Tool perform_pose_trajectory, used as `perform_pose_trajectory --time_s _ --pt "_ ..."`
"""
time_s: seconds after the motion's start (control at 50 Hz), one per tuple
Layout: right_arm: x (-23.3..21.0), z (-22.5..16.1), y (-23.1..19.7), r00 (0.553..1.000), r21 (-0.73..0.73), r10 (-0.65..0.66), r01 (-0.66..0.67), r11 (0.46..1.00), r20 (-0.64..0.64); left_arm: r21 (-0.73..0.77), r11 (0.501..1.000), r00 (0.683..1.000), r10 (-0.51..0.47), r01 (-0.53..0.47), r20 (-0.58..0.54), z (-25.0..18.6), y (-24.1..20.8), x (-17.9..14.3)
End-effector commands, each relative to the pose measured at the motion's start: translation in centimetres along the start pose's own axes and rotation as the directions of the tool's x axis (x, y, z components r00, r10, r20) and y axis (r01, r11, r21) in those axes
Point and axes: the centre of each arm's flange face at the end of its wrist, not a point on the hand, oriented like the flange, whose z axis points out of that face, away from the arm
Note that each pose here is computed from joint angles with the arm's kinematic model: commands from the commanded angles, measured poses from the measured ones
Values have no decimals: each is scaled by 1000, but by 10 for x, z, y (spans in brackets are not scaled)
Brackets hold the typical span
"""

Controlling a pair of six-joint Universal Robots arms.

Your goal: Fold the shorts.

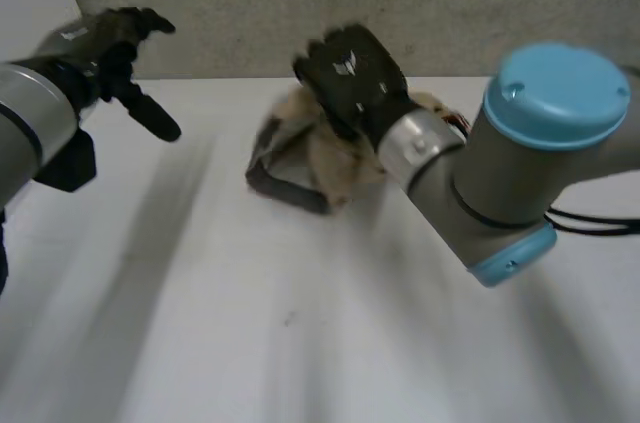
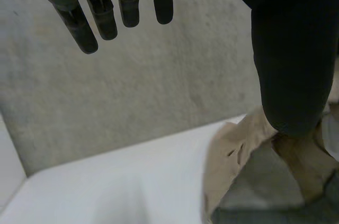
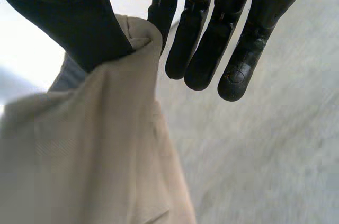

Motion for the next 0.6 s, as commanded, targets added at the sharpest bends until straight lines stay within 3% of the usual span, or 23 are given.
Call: perform_pose_trajectory --time_s 0.02,0.12,0.24,0.34,0.4,0.5,0.6 --pt "50 18 -90 955 263 225 -171 949 -192 107 994 997 -23 14 79 -7 -32 -24" --pt "82 17 -119 895 355 307 -186 916 -324 189 981 993 -60 41 98 -13 -48 -33" --pt "100 6 -104 833 271 286 -171 947 -474 258 963 990 -107 79 95 -21 -61 -37" --pt "108 -11 -32 810 20 151 -170 985 -567 274 959 990 -105 77 89 -24 -63 -36" --pt "110 -25 13 807 -114 95 -197 974 -582 269 960 991 -102 75 91 -24 -62 -36" --pt "146 -72 102 753 -348 -12 -290 892 -658 237 969 992 -95 73 83 -22 -53 -33" --pt "150 -101 150 759 -513 -57 -382 769 -649 183 980 993 -94 79 75 -15 -37 -31"
